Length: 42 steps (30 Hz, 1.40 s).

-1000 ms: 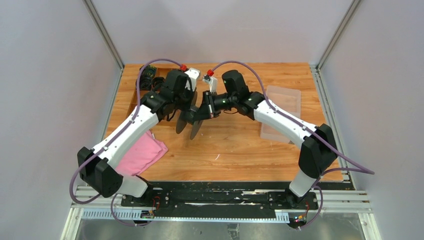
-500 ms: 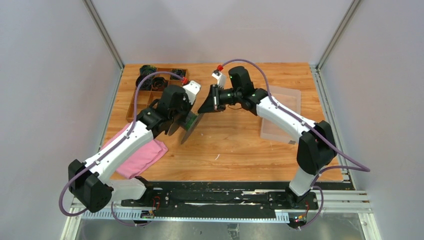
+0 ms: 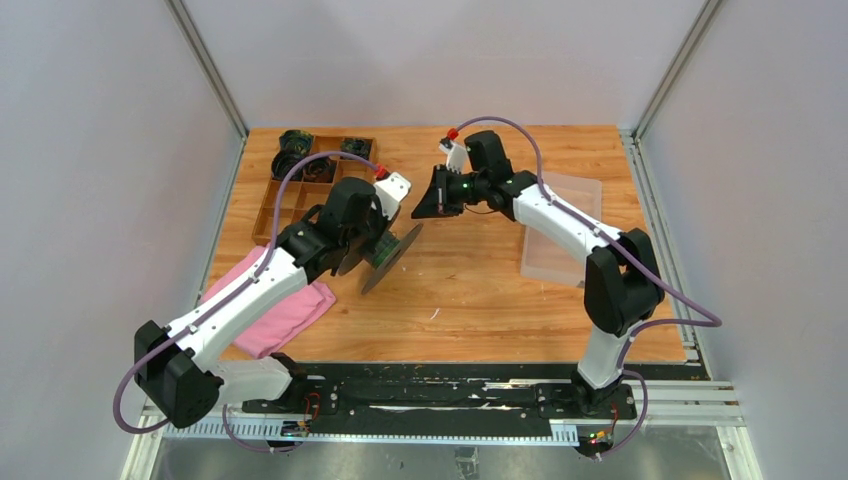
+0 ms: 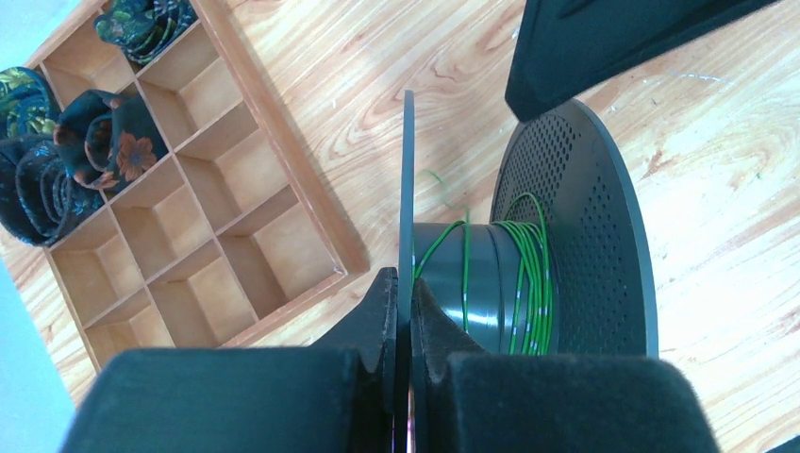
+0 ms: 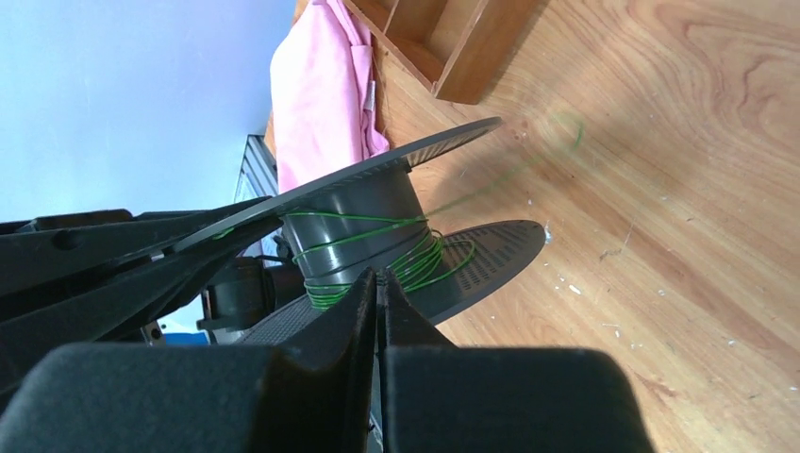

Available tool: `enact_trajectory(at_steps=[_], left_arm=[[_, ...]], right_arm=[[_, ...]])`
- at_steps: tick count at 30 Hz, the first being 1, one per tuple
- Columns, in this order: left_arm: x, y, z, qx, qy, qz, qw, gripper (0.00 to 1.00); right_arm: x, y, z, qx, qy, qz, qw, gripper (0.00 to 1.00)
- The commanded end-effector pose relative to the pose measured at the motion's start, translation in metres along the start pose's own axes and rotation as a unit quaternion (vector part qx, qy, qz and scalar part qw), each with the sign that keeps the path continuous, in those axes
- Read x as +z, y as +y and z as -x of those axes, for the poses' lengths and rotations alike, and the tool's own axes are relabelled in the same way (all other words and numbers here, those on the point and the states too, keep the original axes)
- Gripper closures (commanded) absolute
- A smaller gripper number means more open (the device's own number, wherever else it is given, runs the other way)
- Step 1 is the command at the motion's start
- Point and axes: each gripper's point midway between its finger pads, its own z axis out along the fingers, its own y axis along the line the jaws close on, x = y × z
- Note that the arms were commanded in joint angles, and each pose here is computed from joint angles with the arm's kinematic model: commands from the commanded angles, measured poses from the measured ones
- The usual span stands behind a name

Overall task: Wrap the cables
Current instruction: Wrap the cable around the cable reel, then place the cable reel at the center of the board.

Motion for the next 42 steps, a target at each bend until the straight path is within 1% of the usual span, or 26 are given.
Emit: enact_trajectory(at_steps=[1, 5, 8, 10, 12, 14, 17, 20, 24, 27, 31, 38, 42], left_arm=[[-0.009, 0.008, 0.031, 0.004, -0.047, 0.011, 0.999, 1.0], [-0.004, 0.009, 0.031, 0.014, -0.052, 0.015, 0.998, 1.0], [-0.004, 0.013, 0.038, 0.029, -0.063, 0.023, 0.997, 1.0], [-0.003, 0.014, 0.045, 0.05, -0.075, 0.032, 0.995, 1.0], [-0.001, 0.013, 0.053, 0.083, -0.081, 0.054, 0.992, 1.0], [0.002, 0.01, 0.064, 0.125, -0.087, 0.079, 0.985, 1.0], [0.01, -0.001, 0.079, 0.165, -0.09, 0.113, 0.976, 1.0], [0.024, -0.021, 0.086, 0.203, -0.087, 0.133, 0.966, 1.0], [0.039, -0.059, 0.089, 0.272, -0.102, 0.156, 0.944, 1.0], [0.055, -0.078, 0.078, 0.298, -0.086, 0.152, 0.938, 1.0], [0.066, -0.093, 0.061, 0.327, -0.086, 0.141, 0.931, 1.0], [0.079, -0.098, 0.026, 0.37, -0.071, 0.145, 0.915, 0.99], [0.082, -0.098, 0.011, 0.398, -0.076, 0.15, 0.902, 1.0]], right_arm=[[-0.017, 0.004, 0.024, -0.071, -0.019, 0.023, 0.997, 0.96], [-0.04, -0.008, 0.041, -0.131, -0.041, 0.006, 0.991, 0.85], [-0.066, -0.026, 0.053, -0.156, -0.063, -0.023, 0.986, 0.75], [-0.082, -0.038, 0.058, -0.167, -0.075, -0.04, 0.982, 0.7], [-0.099, -0.051, 0.061, -0.178, -0.085, -0.064, 0.978, 0.67], [-0.114, -0.064, 0.063, -0.183, -0.093, -0.084, 0.975, 0.66], [-0.136, -0.083, 0.061, -0.177, -0.1, -0.114, 0.972, 0.65], [-0.16, -0.105, 0.058, -0.16, -0.108, -0.153, 0.969, 0.63], [-0.189, -0.125, 0.051, -0.135, -0.118, -0.181, 0.967, 0.62], [-0.202, -0.13, 0.042, -0.137, -0.118, -0.195, 0.964, 0.61], [-0.211, -0.13, 0.029, -0.156, -0.117, -0.214, 0.957, 0.6], [-0.211, -0.131, 0.015, -0.157, -0.111, -0.214, 0.958, 0.59], [-0.204, -0.136, 0.011, -0.15, -0.101, -0.205, 0.962, 0.59]])
